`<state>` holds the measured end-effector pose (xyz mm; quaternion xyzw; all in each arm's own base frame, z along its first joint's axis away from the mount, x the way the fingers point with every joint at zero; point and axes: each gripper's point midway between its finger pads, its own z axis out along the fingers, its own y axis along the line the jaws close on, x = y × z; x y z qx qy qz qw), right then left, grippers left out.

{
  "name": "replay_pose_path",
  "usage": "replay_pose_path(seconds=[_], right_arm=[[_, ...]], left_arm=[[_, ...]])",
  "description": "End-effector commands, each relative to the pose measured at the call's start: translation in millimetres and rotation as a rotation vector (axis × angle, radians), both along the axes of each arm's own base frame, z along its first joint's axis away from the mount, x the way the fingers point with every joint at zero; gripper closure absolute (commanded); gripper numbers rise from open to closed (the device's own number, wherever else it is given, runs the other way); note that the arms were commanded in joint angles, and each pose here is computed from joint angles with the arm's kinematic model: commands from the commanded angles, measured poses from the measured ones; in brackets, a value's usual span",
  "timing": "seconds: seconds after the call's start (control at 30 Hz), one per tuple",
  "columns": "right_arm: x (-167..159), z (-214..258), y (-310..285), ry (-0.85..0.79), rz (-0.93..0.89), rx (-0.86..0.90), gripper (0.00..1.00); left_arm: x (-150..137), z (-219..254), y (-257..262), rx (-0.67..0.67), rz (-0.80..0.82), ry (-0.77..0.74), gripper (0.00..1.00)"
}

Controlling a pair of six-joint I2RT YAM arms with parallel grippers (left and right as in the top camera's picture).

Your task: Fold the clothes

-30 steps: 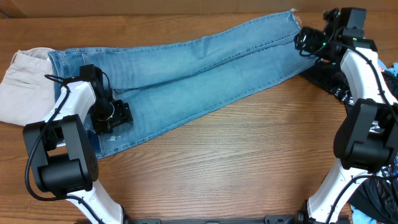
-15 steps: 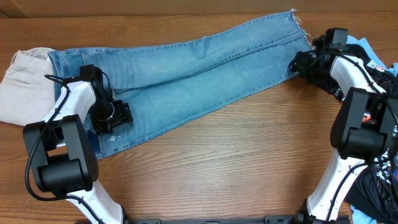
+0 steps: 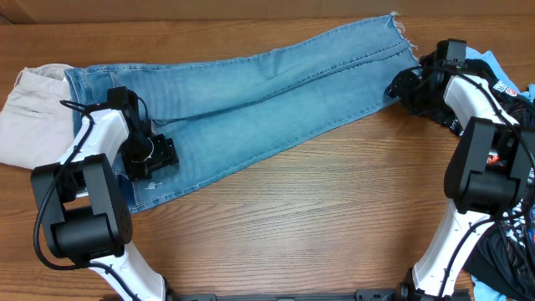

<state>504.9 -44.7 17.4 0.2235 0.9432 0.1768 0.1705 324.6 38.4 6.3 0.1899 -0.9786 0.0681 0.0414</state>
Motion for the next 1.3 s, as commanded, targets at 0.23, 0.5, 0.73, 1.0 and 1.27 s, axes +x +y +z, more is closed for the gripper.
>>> replay_pose_path(seconds=[0.23,0.5,0.73,1.0,1.27], right_arm=[[10,12,9,-0.027,0.018,0.069,0.32],[-3,-7,9,0.032,0.004,-0.002,0.35],[17,2,10,-0.059,-0.001,0.008,0.75],[-11,24,-1,0.026,-0.031,0.006,0.96],[-105,82,-59,0.264,-0.175,-0.228,0.96]], left_arm=[[-1,4,1,0.014,-0.005,-0.007,0.24],[-1,4,1,0.014,-0.005,-0.006,0.24],[-3,5,1,0.013,-0.005,0.002,0.24],[-16,5,2,0.021,-0.005,0.053,0.26],[-37,8,11,0.069,-0.001,0.145,0.26]])
